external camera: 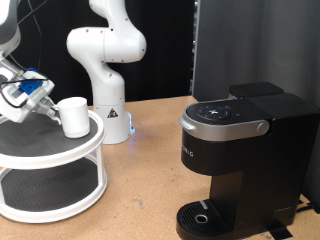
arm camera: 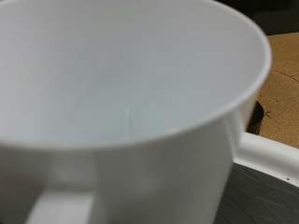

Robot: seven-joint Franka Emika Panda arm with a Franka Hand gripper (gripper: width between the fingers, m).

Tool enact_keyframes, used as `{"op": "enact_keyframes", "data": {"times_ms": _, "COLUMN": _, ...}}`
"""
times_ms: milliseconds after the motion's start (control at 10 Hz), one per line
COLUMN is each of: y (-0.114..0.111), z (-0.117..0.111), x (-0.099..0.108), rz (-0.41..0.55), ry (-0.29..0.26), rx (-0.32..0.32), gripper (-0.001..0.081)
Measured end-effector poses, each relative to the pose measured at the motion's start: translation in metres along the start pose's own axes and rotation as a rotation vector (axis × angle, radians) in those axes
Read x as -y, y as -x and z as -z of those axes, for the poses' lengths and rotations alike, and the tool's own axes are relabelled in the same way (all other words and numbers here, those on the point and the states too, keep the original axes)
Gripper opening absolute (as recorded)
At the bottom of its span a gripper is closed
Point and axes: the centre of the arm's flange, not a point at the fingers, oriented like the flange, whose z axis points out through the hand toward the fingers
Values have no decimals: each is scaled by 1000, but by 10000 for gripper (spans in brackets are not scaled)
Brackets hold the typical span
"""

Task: Make a cup of coffee with the keurig machine

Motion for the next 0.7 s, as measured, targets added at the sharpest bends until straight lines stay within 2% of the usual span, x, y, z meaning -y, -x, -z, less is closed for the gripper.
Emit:
{"op": "enact_keyframes", "data": {"times_ms": 100, "y": -3, "z": 1, "x": 0, "rz": -14, "ry": -1, "rx": 0, "gripper": 68}}
{"op": "enact_keyframes", "data": {"times_ms": 400, "y": -24, "z": 16, "x": 13, "rz": -58, "ry": -50, "rx": -1, "gripper": 68}}
{"op": "enact_keyframes", "data": {"times_ms": 700, "y": -51, "z": 39, "x": 30, "rz": -54, "ry": -48, "rx": 32, "gripper": 68}}
